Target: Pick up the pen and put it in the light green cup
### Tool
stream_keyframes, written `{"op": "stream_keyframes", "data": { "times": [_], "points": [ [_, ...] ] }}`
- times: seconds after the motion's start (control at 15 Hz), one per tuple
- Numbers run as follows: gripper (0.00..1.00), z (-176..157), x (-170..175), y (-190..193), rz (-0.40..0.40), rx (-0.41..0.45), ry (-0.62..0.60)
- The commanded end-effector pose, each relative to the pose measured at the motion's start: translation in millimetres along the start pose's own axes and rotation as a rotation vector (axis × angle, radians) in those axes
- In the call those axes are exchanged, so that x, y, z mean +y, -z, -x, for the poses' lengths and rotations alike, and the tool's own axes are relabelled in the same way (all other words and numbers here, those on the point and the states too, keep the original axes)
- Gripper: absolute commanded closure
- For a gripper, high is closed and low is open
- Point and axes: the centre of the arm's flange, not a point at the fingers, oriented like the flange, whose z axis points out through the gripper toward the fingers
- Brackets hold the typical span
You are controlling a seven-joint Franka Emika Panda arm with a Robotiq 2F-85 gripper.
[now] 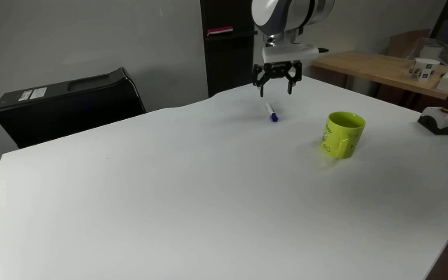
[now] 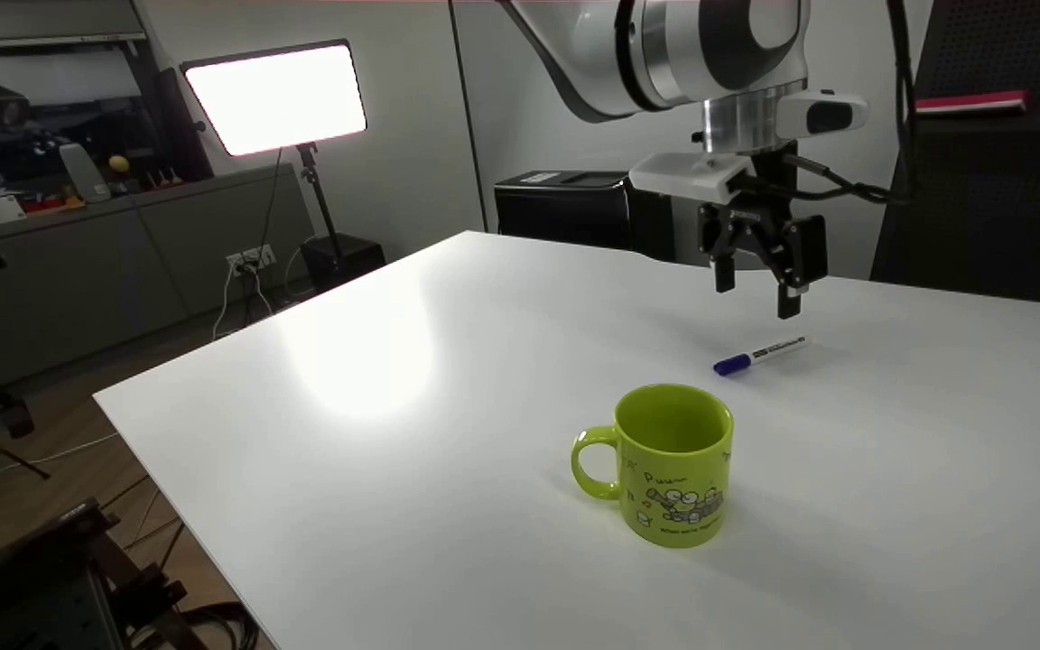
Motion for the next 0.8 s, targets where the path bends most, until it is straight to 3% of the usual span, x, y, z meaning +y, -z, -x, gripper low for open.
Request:
{"op": "stream_keyframes", "data": {
  "times": [0.0,0.47,0.73],
  "points": [
    [0.0,0,0,-1,0.0,-0.001,0.001],
    [0.0,0,-1,0,-0.002,-0.001,0.003],
    [0.0,1,1,-35,0.019,-0.062,0.009]
  ]
}}
